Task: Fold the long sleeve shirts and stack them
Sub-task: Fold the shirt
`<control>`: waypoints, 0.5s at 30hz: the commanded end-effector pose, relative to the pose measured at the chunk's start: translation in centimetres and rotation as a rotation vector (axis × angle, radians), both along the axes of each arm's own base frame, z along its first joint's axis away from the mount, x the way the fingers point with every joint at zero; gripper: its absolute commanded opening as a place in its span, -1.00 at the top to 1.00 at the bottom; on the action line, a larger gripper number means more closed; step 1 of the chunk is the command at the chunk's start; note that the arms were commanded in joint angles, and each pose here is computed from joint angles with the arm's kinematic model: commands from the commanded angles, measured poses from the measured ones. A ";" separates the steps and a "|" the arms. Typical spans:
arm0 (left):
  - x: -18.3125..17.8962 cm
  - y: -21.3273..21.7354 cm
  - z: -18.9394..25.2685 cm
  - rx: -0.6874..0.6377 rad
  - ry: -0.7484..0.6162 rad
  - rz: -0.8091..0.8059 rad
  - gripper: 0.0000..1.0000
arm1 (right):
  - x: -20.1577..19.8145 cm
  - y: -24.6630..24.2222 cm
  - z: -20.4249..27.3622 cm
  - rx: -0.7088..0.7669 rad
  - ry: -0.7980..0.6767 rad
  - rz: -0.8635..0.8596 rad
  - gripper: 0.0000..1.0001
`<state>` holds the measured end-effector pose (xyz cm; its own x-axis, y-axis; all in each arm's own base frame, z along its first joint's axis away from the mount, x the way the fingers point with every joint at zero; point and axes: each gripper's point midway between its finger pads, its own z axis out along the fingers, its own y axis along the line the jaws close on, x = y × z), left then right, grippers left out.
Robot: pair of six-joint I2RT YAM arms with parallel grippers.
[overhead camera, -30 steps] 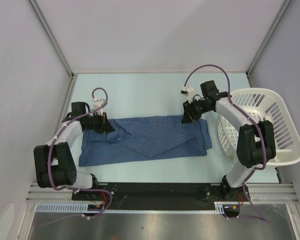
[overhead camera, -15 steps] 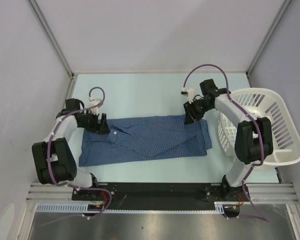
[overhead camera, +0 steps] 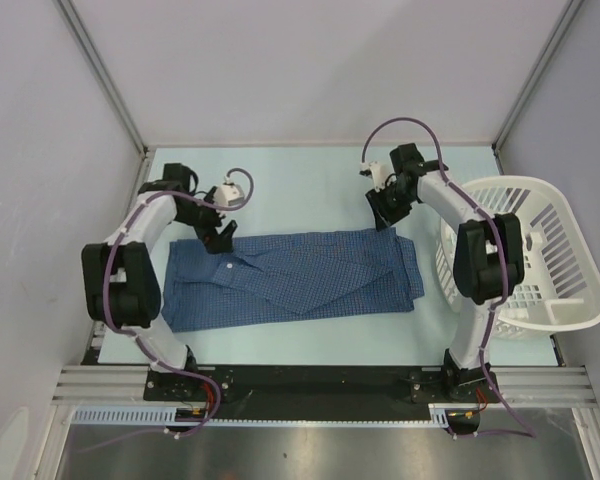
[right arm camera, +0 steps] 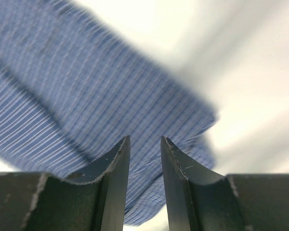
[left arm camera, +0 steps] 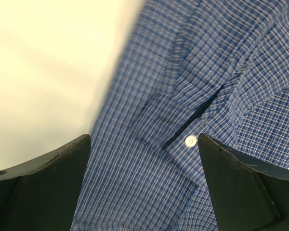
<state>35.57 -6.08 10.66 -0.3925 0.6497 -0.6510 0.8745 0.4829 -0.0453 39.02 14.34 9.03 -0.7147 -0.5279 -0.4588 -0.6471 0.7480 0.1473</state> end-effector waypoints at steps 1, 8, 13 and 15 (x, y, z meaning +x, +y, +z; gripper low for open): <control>1.8 -1.9 -0.1 0.045 -0.057 -0.145 -0.94 | 3.2 -1.9 -0.6 -0.114 -0.037 -0.066 0.26; 4.0 -2.4 -2.6 0.085 0.007 -0.134 -0.86 | 4.2 0.5 -2.2 -0.084 -0.070 0.110 0.14; 4.5 -1.3 -3.2 0.137 0.013 -0.117 -0.86 | 4.8 0.0 -3.9 -0.135 -0.039 0.157 0.08; 4.5 -0.9 -3.2 0.133 0.012 -0.109 -0.87 | 5.0 -0.3 -4.6 -0.165 -0.035 0.173 0.08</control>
<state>38.76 -7.87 6.38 -0.3593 0.7549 -0.5487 0.9169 0.3949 -0.0570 42.85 14.48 4.38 -0.6448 -0.6543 -0.3950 -0.7293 0.6814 0.0617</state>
